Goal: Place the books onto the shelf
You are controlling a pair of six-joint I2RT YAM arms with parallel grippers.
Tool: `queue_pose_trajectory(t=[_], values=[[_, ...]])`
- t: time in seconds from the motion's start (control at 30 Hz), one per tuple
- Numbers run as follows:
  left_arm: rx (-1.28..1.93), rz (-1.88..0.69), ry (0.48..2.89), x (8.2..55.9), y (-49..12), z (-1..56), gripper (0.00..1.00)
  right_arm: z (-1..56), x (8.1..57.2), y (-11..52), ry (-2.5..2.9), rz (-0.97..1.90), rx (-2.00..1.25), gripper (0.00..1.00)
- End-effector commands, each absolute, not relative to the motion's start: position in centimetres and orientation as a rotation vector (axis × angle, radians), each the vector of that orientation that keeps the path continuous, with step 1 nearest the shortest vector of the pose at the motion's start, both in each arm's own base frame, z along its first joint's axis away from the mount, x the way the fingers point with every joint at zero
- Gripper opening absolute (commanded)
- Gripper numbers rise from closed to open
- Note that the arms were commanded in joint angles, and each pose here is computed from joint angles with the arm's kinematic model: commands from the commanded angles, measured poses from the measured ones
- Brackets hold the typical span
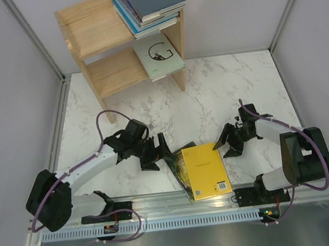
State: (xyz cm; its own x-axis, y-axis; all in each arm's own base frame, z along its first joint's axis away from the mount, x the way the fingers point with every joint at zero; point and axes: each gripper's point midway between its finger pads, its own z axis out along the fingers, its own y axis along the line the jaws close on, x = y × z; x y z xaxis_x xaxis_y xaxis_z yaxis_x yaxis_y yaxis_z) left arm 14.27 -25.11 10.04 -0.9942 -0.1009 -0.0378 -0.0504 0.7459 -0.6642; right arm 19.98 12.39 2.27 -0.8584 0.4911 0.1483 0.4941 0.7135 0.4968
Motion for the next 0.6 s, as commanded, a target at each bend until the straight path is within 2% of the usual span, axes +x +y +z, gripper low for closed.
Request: queue_pose_trajectory(t=[0.0, 0.33, 0.57], values=[[0.063, -1.251, 2.774, 15.6, -28.8, 11.8, 0.99, 3.5, 20.6, 13.7, -2.938, -1.046, -0.676, 0.65], [0.113, -1.333, 2.903, 14.6, -33.4, 7.6, 0.96, 1.5, 17.0, 14.3, -2.859, -1.104, -0.661, 0.66], [0.132, -1.372, 2.945, 15.0, -35.3, 6.6, 0.95, 1.2, 16.2, 15.7, -2.783, -1.309, -0.693, 0.63]])
